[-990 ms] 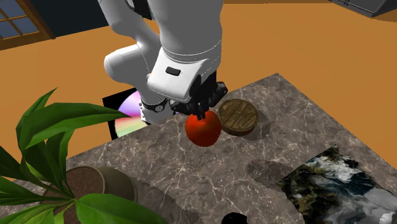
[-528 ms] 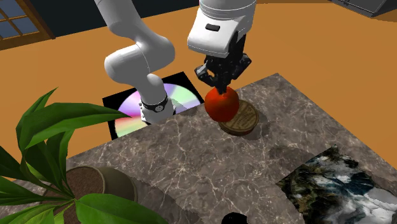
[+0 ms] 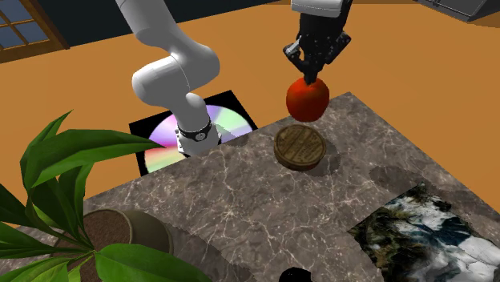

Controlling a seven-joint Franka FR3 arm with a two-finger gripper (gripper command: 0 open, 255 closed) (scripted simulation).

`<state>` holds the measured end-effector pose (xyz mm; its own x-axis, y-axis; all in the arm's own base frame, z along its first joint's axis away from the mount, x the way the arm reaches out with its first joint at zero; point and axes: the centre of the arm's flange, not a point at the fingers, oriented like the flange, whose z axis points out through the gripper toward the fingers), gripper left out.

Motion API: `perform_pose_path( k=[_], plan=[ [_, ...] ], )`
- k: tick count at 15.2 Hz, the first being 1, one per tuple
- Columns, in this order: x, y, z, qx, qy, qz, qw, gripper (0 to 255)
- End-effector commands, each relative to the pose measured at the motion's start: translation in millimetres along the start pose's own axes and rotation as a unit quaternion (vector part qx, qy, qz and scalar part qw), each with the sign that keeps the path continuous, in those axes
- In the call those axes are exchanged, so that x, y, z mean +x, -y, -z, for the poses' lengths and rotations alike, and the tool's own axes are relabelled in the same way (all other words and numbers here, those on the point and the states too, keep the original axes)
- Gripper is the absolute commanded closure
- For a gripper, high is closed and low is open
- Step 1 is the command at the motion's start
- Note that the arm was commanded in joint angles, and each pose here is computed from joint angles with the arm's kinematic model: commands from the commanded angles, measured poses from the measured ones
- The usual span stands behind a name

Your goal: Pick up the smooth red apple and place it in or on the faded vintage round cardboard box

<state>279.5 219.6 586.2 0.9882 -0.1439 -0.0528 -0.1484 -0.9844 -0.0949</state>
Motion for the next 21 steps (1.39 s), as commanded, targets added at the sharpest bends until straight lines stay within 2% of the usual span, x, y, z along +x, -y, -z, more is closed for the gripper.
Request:
perform_pose_path(
  k=[1,21],
  plan=[
    [-16.0,32.5,6.1,0.000,0.000,0.000,1.0000,255],
    [-10.4,22.5,-98.8,0.000,0.000,0.000,1.0000,255]
  ],
)
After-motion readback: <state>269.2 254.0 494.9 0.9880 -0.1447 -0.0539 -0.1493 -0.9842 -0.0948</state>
